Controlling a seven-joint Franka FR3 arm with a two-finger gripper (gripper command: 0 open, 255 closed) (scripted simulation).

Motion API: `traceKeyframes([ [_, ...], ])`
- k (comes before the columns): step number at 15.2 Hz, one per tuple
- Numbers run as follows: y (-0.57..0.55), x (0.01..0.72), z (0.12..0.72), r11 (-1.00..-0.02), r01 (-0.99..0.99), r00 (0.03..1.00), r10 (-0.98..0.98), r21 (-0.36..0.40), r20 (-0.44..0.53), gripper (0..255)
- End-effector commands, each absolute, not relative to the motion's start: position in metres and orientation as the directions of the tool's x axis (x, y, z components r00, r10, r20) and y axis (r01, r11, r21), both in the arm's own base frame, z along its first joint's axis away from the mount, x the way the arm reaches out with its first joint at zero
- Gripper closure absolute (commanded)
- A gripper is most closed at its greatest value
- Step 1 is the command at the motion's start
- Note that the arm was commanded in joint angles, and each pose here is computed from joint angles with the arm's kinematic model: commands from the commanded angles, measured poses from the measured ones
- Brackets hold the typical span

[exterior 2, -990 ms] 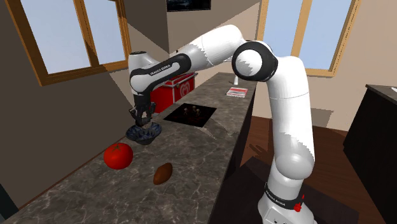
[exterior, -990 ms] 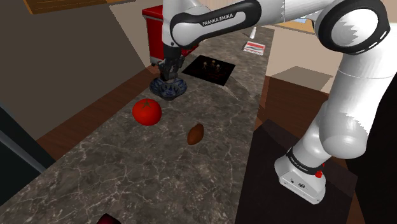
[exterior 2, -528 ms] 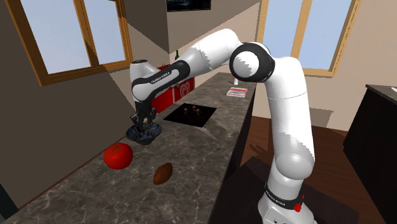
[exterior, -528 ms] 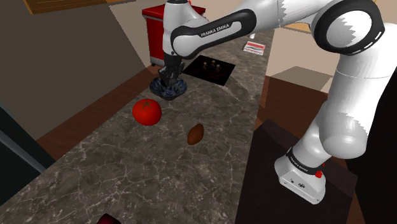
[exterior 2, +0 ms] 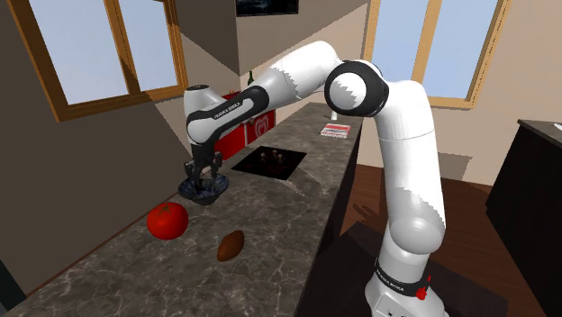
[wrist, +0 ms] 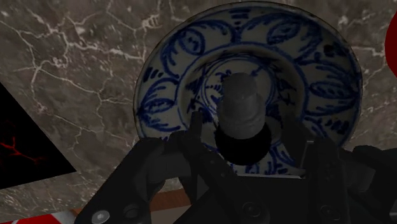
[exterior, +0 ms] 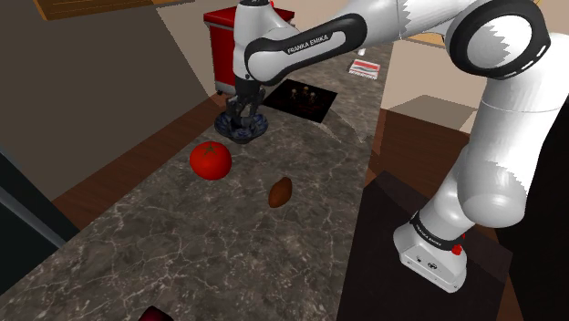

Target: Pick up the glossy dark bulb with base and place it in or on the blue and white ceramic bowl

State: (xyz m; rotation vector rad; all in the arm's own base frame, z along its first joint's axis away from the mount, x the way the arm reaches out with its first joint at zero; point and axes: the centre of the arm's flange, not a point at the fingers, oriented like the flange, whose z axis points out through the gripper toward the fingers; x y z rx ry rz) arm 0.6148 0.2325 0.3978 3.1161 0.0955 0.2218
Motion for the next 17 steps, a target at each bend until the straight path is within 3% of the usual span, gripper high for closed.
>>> traceKeyframes([
  [1,0.232,0.615,0.398,-0.998,0.06,0.988,0.062,0.02,0.141,0],
  [5,0.232,0.615,0.398,-0.998,0.06,0.988,0.062,0.02,0.141,0],
  [9,0.233,0.608,0.447,-0.998,0.06,0.988,0.062,0.02,0.141,0],
  [17,0.233,0.608,0.447,-0.998,0.06,0.988,0.062,0.02,0.141,0],
])
